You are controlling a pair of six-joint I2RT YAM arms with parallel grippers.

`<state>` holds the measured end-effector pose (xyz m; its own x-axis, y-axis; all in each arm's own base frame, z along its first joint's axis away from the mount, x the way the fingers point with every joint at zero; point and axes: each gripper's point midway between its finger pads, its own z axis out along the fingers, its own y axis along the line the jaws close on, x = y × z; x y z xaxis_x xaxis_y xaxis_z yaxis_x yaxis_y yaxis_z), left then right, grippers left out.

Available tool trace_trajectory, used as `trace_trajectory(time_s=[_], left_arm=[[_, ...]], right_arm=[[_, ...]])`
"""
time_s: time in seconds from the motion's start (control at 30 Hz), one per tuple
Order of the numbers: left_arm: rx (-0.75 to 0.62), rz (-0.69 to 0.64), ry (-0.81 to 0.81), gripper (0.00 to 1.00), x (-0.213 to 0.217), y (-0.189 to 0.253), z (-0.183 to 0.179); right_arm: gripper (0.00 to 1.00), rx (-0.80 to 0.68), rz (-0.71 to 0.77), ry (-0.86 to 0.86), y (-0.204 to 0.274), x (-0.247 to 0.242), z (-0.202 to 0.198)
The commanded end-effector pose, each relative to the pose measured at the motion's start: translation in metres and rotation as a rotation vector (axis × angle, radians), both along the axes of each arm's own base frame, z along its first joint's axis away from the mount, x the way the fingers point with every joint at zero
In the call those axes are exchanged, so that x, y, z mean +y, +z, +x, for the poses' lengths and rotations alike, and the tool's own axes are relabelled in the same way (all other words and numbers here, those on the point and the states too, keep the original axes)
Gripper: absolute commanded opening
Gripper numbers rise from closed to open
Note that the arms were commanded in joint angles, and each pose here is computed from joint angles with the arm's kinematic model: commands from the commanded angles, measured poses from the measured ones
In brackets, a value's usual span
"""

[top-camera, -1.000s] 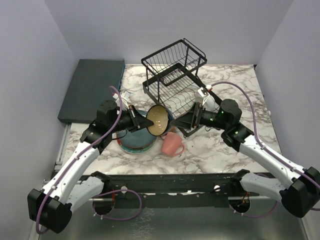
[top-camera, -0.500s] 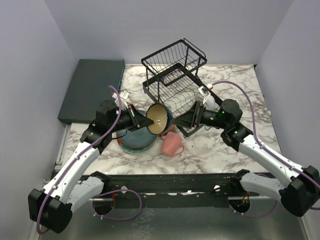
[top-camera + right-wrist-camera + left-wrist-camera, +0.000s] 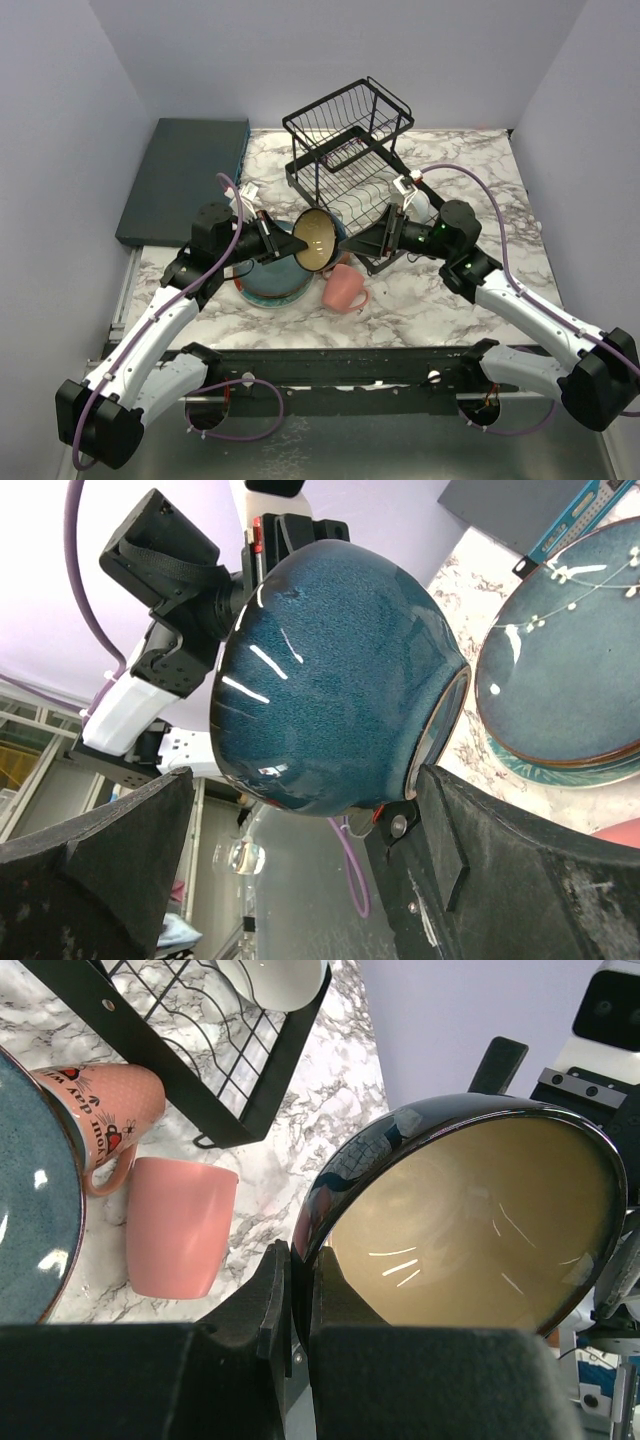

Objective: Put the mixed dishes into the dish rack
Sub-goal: Insert the bowl into the dish rack.

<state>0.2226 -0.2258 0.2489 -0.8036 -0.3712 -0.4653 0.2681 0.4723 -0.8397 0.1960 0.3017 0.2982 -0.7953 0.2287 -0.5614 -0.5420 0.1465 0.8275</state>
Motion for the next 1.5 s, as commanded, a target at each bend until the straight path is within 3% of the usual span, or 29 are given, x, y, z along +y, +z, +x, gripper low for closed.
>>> trace_trajectory(time_s=[0.0, 0.67, 1.47], left_arm=[[-0.116, -0.09, -0.042, 0.0, -0.006, 0.039, -0.006], [-0.09, -0.08, -0.029, 0.0, -0.006, 0.026, -0.002], [-0.12, 0.021, 0.049, 0.0, 0.009, 0.009, 0.004]], right_arm=[[1.0, -0.001, 0.021, 0.0, -0.001, 0.003, 0.0], [1.0, -0.031, 0.093, 0.029, 0.021, 0.005, -0.009], [1.0, -0.029, 0.07, -0.031, 0.035, 0.038, -0.002]])
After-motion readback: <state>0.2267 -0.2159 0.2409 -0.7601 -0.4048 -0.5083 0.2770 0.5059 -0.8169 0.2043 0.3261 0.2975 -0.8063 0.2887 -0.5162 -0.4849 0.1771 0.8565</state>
